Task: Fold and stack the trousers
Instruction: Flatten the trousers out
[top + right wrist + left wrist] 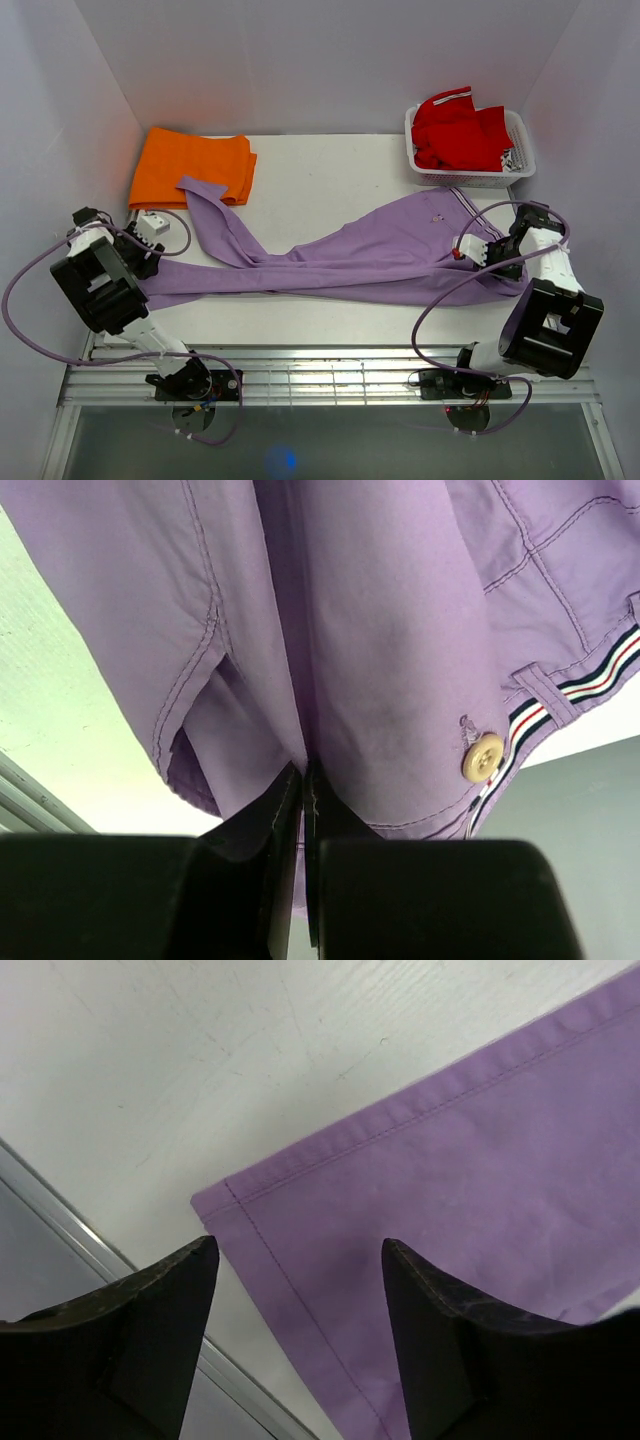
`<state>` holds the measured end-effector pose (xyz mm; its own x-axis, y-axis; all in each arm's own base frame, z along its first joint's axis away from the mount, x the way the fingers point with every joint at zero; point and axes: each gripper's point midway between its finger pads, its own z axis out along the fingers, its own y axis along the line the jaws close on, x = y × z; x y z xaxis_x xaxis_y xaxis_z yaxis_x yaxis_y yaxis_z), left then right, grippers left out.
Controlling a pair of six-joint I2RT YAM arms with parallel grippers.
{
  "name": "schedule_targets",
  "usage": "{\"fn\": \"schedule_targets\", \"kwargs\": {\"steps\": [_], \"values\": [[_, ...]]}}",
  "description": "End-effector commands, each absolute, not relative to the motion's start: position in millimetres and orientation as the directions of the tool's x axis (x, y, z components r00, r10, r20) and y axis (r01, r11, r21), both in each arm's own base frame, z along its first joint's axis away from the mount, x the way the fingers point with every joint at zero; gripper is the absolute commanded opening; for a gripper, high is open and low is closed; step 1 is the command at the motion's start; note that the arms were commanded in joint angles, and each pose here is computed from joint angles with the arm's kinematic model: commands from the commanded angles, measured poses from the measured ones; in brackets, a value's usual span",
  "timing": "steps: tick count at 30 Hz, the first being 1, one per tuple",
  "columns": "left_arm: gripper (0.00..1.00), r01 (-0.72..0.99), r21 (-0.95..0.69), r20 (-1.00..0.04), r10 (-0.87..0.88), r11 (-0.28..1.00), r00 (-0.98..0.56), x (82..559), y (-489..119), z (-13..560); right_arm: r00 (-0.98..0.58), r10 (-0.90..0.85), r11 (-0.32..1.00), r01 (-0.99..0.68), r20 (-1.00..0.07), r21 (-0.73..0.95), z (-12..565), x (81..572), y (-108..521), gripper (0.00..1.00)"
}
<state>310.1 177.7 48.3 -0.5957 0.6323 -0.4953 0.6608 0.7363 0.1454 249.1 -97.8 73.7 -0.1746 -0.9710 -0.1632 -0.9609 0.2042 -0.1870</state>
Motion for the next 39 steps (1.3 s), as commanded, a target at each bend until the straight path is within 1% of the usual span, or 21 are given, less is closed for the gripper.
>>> {"fn": "schedule_targets", "kwargs": {"steps": [1,4,5,7,9,11,16,18,22,24,25,27,28,30,32,33,34,35,36,38,39], "values": [[0.75,0.611,0.18,-0.462,0.614,0.771,-0.64,317.6,194.6,37.3,-0.177,-0.971,0.209,-0.955,-0.161,-0.211,84.0,257.8,-101.4,0.08],[0.6,0.631,0.129,-0.438,0.615,0.765,-0.655,310.3,190.9,22.0,-0.177,-0.972,0.206,-0.956,-0.152,-0.209,79.7,255.6,-102.4,0.08],[0.52,0.638,0.114,-0.432,0.617,0.761,-0.658,309.1,189.3,16.9,-0.175,-0.972,0.205,-0.957,-0.154,-0.207,77.6,254.3,-101.6,0.08],[0.44,0.648,0.079,-0.432,0.612,0.757,-0.663,305.0,184.7,13.9,-0.171,-0.973,0.202,-0.957,-0.158,-0.209,76.5,253.2,-99.5,0.08],[0.25,0.654,0.054,-0.443,0.605,0.755,-0.662,306.3,181.7,15.5,-0.166,-0.973,0.199,-0.956,-0.157,-0.216,75.9,253.7,-98.9,0.08],[0.0,0.65,0.071,-0.462,0.603,0.756,-0.65,316.2,185.3,27.5,-0.163,-0.974,0.197,-0.952,-0.157,-0.235,78.1,257.0,-99.5,0.08],[0.0,0.596,0.178,-0.555,0.58,0.783,-0.596,358.4,201.1,88.3,-0.181,-0.969,0.222,-0.937,-0.171,-0.268,87.2,271.4,-102.2,0.08],[0.0,0.576,0.24,-0.604,0.584,0.782,-0.542,377.7,206.7,123.0,-0.19,-0.965,0.236,-0.93,-0.18,-0.282,91.0,276.7,-102.7,0.08],[0.0,0.532,0.33,-0.689,0.584,0.78,-0.43,390.4,208.4,184.0,-0.177,-0.964,0.236,-0.912,-0.199,-0.334,106.5,286.0,-100.7,0.08],[0.0,0.504,0.392,-0.707,0.602,0.77,-0.371,382.7,207.9,214.0,-0.163,-0.964,0.23,-0.908,-0.211,-0.351,111.8,285.8,-97.5,0.08],[0.0,0.512,0.397,-0.705,0.611,0.761,-0.361,372.2,205.2,209.4,-0.144,-0.969,0.212,-0.904,-0.202,-0.371,117.7,284.0,-96.9,0.08],[0.0,0.472,0.477,-0.697,0.646,0.741,-0.311,344.2,208.2,233.6,-0.126,-0.972,0.192,-0.91,-0.198,-0.366,114.5,274.2,-94.0,0.08],[0.0,0.474,0.459,-0.7,0.635,0.751,-0.328,326.3,206.0,216.7,-0.107,-0.977,0.174,-0.903,-0.186,-0.394,120.6,269.8,-93.4,0.08],[0.0,0.439,0.533,-0.66,0.68,0.723,-0.319,289.5,216.0,222.8,-0.052,-0.987,0.108,-0.917,-0.154,-0.384,108.0,254.2,-92.5,0.08],[0.0,0.46,0.507,-0.638,0.676,0.729,-0.368,264.4,214.5,192.5,0.002,-0.993,0.046,-0.912,-0.117,-0.407,106.0,246.3,-91.0,0.08],[0.02,0.476,0.487,-0.628,0.672,0.732,-0.392,259.0,212.4,182.4,0.008,-0.994,0.037,-0.918,-0.112,-0.395,94.8,239.7,-89.5,0.08],[0.13,0.489,0.46,-0.625,0.662,0.741,-0.415,255.0,211.9,174.0,0.024,-0.995,0.019,-0.911,-0.099,-0.412,95.5,239.0,-89.0,0.08],[0.3,0.503,0.427,-0.639,0.644,0.751,-0.42,254.2,208.0,175.8,0.028,-0.995,0.014,-0.91,-0.094,-0.415,93.3,237.6,-88.7,0.08],[0.57,0.503,0.398,-0.663,0.62,0.767,-0.42,258.4,206.9,177.8,0.036,-0.995,0.004,-0.909,-0.089,-0.416,91.3,237.3,-88.7,0.08],[0.9,0.545,0.312,-0.691,0.58,0.778,-0.431,278.4,199.9,169.6,0.035,-0.995,0.005,-0.916,-0.092,-0.401,87.0,235.5,-88.6,0.08],[0.98,0.548,0.296,-0.686,0.573,0.782,-0.448,288.4,201.0,178.4,0.025,-0.995,0.017,-0.918,-0.099,-0.397,86.1,236.4,-88.8,0.08]]}}
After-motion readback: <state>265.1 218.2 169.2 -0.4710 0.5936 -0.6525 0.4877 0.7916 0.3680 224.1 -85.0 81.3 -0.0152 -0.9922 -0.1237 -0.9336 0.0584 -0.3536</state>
